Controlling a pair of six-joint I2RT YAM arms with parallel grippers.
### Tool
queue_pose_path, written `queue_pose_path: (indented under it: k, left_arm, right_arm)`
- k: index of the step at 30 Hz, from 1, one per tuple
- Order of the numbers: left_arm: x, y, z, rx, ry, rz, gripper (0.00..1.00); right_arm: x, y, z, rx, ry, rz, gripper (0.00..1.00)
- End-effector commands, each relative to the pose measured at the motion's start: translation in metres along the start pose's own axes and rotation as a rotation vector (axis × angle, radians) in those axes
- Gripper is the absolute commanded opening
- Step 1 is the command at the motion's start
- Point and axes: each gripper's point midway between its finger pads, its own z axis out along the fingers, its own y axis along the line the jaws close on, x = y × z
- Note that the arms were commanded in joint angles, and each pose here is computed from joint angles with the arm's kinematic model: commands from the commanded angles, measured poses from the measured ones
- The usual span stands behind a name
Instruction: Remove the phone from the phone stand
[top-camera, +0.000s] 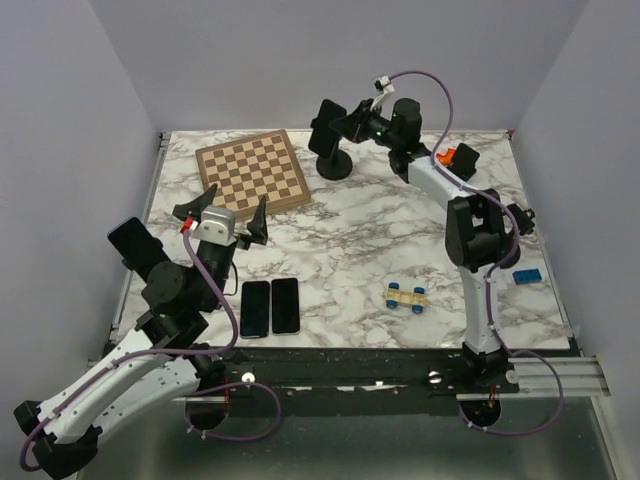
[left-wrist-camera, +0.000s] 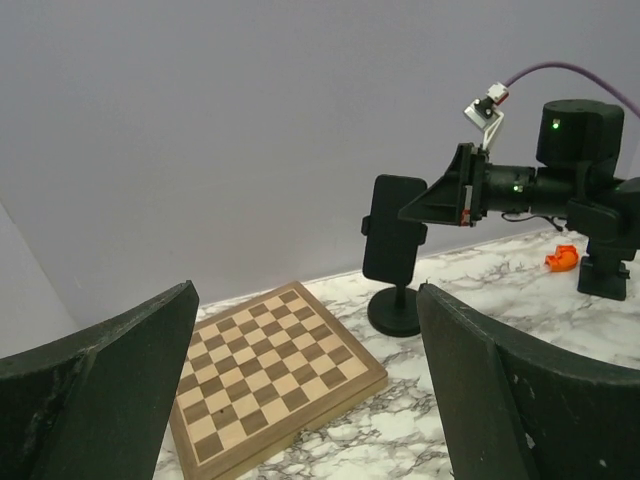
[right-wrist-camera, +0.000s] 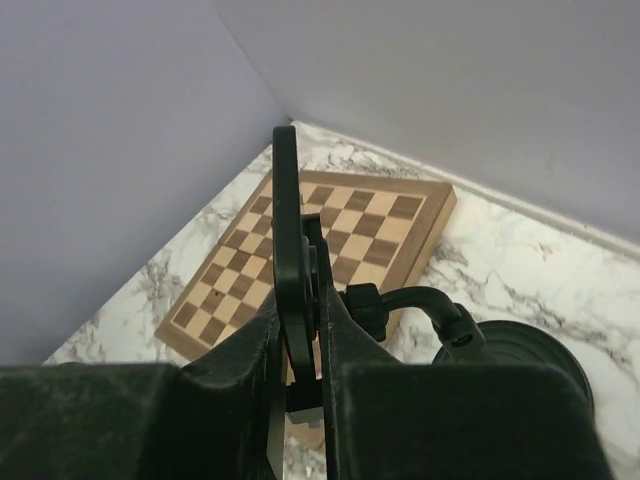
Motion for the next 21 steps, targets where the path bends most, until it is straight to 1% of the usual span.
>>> queue_pose_path:
  k: [1,3,4,8,10,12,15,19,21]
  left_arm:
    - [0.0,-0.011,0.004,0.049,0.007,0.004,0.99]
    - [0.004,-0.017,0.006,0.07,0.026,0.003,0.99]
    - [0.006,-0.02,0.008,0.076,0.036,-0.002,0.99]
    - [0.019,-0.039,0.013,0.141,0.086,-0.023,0.99]
    - [0.028,-0.056,0.017,0.209,0.125,-0.018,0.98]
    - [0.037,-0.072,0.02,0.262,0.186,-0.046,0.99]
    - [0.048,-0.104,0.02,0.393,0.25,-0.103,0.99]
    - [0.056,-0.142,0.016,0.555,0.322,-0.193,0.98]
    - [0.058,-0.156,0.012,0.64,0.35,-0.232,0.97]
  right_arm:
    - [-0.016,0.043,-0.036,-0.02,0.072,-0.021,0.05]
    - [-0.012,0.056,-0.055,-0.011,0.11,-0.004,0.01]
    - [-0.013,0.066,-0.065,-0.018,0.122,-0.003,0.01]
    - [0.016,0.1,-0.107,-0.079,0.239,0.08,0.01]
    - [0.031,0.118,-0.127,-0.124,0.287,0.126,0.01]
    - [0.044,0.133,-0.145,-0.163,0.332,0.16,0.01]
    - [0.061,0.151,-0.171,-0.213,0.39,0.175,0.01]
    - [0.084,0.155,-0.195,-0.206,0.484,0.169,0.01]
    - [0.093,0.162,-0.206,-0.24,0.53,0.172,0.01]
